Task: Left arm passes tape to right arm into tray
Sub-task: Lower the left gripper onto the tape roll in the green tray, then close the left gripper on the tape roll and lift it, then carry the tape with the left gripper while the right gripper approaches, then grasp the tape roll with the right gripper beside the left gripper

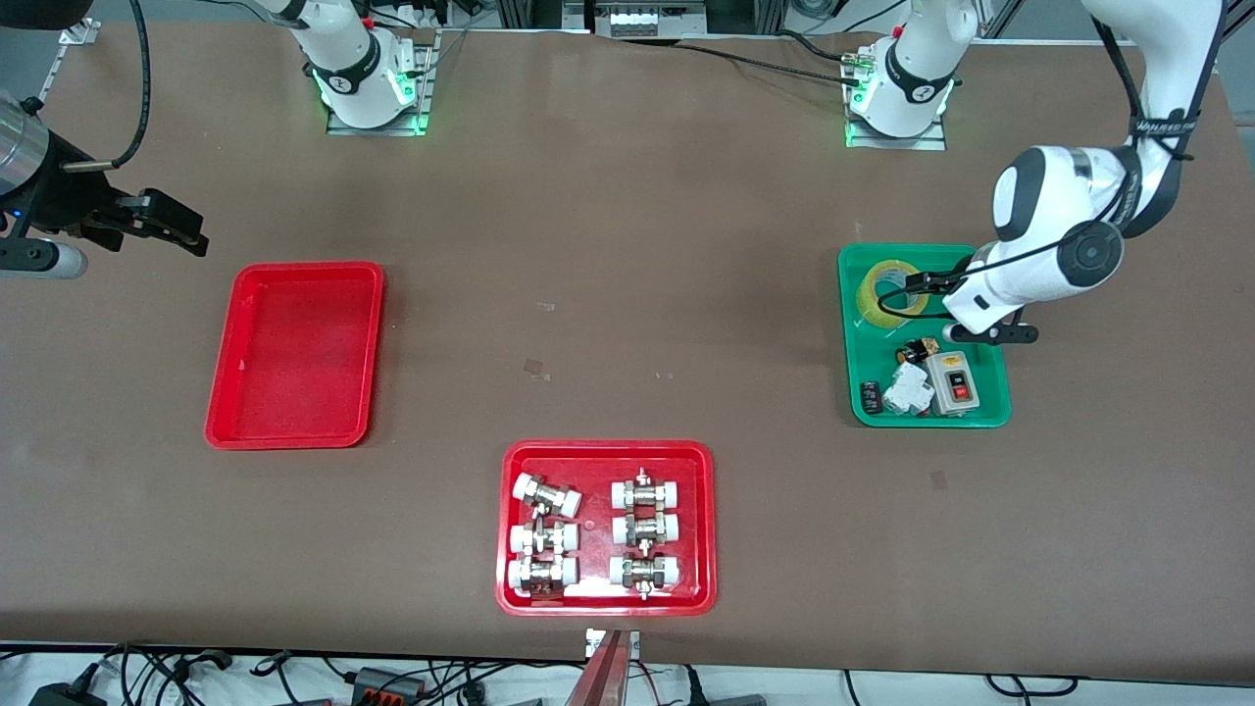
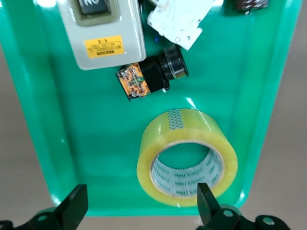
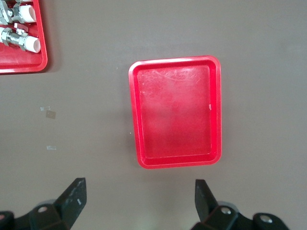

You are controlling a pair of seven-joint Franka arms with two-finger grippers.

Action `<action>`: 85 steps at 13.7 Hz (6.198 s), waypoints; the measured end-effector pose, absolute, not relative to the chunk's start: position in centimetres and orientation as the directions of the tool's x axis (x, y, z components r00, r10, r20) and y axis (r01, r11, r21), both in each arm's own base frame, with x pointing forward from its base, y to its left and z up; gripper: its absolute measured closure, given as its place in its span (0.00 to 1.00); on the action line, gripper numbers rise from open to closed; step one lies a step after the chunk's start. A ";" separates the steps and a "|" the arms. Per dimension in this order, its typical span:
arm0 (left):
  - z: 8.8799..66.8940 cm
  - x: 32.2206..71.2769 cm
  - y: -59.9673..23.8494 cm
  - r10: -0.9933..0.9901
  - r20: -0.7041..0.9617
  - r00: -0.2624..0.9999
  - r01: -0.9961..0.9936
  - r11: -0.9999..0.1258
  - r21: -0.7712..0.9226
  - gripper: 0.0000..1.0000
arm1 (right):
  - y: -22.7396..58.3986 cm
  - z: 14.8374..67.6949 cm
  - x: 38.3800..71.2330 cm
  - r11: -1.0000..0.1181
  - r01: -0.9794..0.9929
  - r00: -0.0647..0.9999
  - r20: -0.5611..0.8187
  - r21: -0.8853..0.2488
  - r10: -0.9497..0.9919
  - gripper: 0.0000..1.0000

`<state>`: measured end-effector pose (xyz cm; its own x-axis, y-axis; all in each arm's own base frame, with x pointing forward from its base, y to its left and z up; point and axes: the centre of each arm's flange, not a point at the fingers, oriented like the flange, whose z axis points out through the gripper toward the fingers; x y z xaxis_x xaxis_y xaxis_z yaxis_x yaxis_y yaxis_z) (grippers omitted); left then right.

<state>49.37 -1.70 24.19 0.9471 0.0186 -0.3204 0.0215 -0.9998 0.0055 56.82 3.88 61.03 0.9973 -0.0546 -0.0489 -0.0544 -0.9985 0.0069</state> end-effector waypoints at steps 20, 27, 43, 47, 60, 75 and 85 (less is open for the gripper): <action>21.0 49.2 0.0 0.049 -0.390 0.920 0.058 -0.998 0.011 0.79 | 3.8 61.0 56.7 -0.998 -0.056 0.997 -0.056 0.008 -0.056 0.00; 35.8 54.6 -5.4 -0.052 -0.471 0.880 -0.051 -0.999 0.015 0.79 | 3.8 60.9 56.7 -0.998 -0.056 0.997 -0.058 0.008 -0.056 0.00; 44.3 58.9 -34.9 -0.232 -0.289 0.929 -0.094 -0.902 0.423 0.79 | 3.9 58.3 57.6 -1.000 0.024 0.993 -0.119 0.006 0.023 0.00; 40.6 59.5 -40.1 -0.205 -0.234 0.950 -0.055 -0.850 0.523 0.79 | 5.0 55.0 58.5 -0.993 0.040 0.978 -0.198 -0.114 0.062 0.00; 38.3 58.6 -48.5 0.100 -0.199 0.975 0.206 -0.742 0.638 0.79 | 10.7 44.9 61.9 -0.668 -0.014 0.924 -0.264 -0.744 0.275 0.00; 38.0 57.5 -50.8 0.205 -0.244 0.948 0.316 -0.706 0.634 0.79 | 22.7 41.4 63.3 -0.681 0.181 0.947 -0.060 -0.710 0.315 0.00; 37.7 57.5 -50.8 0.207 -0.246 0.947 0.318 -0.706 0.633 0.79 | 22.7 40.8 63.5 -0.666 0.227 0.938 -0.025 -0.711 0.347 0.46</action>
<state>57.55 -50.76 37.73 0.9471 0.2066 -0.2455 0.3181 -0.7062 0.6326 63.46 22.69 40.78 0.9377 0.3467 -0.0246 0.2274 -0.6656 -0.7108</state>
